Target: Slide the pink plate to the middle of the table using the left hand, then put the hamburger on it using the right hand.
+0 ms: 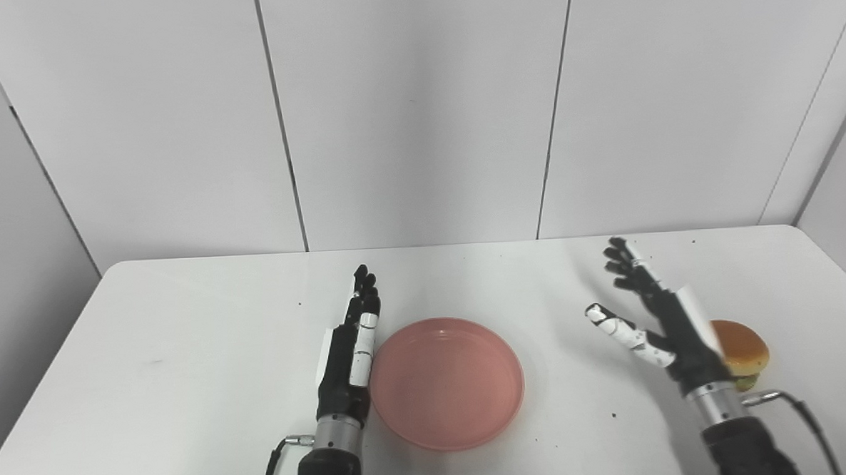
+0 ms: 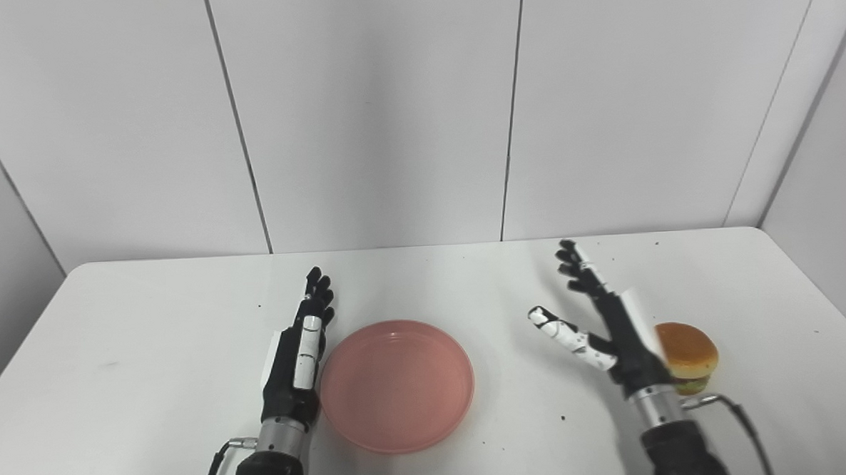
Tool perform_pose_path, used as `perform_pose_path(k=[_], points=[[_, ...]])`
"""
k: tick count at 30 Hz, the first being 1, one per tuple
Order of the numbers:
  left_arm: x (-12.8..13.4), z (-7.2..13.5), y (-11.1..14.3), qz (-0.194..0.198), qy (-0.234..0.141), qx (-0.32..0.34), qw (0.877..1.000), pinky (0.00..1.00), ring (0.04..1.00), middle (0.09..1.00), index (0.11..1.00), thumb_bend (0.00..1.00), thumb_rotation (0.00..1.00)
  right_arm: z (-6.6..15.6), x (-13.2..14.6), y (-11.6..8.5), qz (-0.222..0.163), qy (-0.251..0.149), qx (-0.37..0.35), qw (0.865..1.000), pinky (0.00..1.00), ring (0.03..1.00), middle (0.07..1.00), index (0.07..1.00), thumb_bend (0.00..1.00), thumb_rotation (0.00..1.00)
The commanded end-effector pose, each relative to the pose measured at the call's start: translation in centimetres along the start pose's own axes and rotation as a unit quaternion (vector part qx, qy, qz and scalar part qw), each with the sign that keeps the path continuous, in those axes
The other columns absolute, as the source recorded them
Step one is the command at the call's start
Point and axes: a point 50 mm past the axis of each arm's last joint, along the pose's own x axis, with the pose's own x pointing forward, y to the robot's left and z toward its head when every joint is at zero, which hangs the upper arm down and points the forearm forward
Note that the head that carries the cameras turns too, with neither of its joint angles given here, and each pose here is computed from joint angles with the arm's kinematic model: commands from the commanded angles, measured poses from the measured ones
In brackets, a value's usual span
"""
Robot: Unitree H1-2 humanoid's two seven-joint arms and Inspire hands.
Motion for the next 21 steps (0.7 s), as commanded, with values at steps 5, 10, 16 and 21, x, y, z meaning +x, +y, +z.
perform_pose_path(k=[5,10,16,21], points=[[-3.4,-3.2,-0.5,0.014,0.055,-0.013,0.998,1.00,1.000,1.000,1.000,0.66,1.00,3.3,1.4,-5.2,-0.029,-0.036,-0.063,0.997,0.85,0.877,0.880,0.899,0.78,0.57],[-3.7,-3.3,0.1,0.012,0.072,-0.020,0.997,1.00,1.000,1.000,1.000,0.68,1.00,4.8,1.6,-8.6,-0.024,-0.024,-0.144,0.989,0.88,0.912,0.895,0.921,0.86,0.62],[-4.5,-2.8,0.7,0.007,0.101,-0.040,0.994,1.00,1.000,1.000,1.000,0.69,1.00,5.2,1.7,-10.8,0.002,-0.002,-0.195,0.981,0.88,0.925,0.899,0.921,0.89,0.56],[-5.1,-2.6,1.5,-0.003,0.113,-0.069,0.991,0.90,1.000,1.000,1.000,0.72,1.00,5.4,1.6,-11.8,0.020,0.010,-0.220,0.975,0.80,0.896,0.906,0.918,0.87,0.47]])
